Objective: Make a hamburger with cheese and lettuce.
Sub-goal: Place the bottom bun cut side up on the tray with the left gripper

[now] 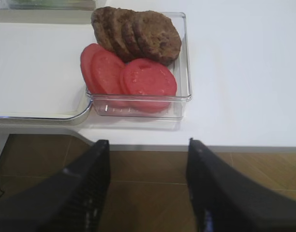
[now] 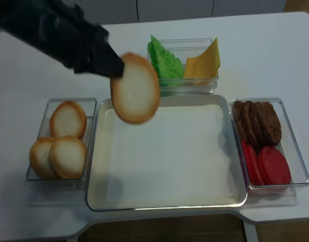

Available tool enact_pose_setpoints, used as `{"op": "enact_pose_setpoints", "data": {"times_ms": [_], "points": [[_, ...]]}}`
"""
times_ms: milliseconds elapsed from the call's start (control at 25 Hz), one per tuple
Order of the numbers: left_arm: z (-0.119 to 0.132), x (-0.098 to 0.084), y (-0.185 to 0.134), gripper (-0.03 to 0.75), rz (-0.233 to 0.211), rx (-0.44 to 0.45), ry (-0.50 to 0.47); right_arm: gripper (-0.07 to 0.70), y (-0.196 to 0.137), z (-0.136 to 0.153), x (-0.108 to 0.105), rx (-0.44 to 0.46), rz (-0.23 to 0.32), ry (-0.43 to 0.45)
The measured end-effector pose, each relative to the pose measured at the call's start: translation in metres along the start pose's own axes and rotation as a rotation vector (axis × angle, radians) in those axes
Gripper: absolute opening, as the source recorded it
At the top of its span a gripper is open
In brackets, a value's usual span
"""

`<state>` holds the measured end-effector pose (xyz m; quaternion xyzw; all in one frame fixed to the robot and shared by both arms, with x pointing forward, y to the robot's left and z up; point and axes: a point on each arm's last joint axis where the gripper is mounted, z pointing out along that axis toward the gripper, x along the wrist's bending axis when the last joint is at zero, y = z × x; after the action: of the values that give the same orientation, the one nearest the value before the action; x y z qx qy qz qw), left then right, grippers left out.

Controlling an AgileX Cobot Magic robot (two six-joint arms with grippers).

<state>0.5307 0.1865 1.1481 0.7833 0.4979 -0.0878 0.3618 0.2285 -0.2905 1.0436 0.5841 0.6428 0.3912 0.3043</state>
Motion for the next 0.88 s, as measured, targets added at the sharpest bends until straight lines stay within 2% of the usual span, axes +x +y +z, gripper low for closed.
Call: {"op": "enact_pose_setpoints", "data": {"times_ms": [160,440,680,880], "points": [[0.031,0.008,-0.008,0.112,-0.083,0.067,-0.088,0.387,0.0,0.0,0.0,0.0,0.0,0.0],[0.061,0.018,0.002,0.112,-0.197,0.027,-0.231,0.387,0.0,0.0,0.0,0.0,0.0,0.0],[0.094,0.027,0.005,0.112,-0.233,0.045,-0.221,0.387,0.0,0.0,0.0,0.0,0.0,0.0],[0.126,0.018,0.002,0.112,-0.224,0.086,-0.219,0.387,0.0,0.0,0.0,0.0,0.0,0.0]]}}
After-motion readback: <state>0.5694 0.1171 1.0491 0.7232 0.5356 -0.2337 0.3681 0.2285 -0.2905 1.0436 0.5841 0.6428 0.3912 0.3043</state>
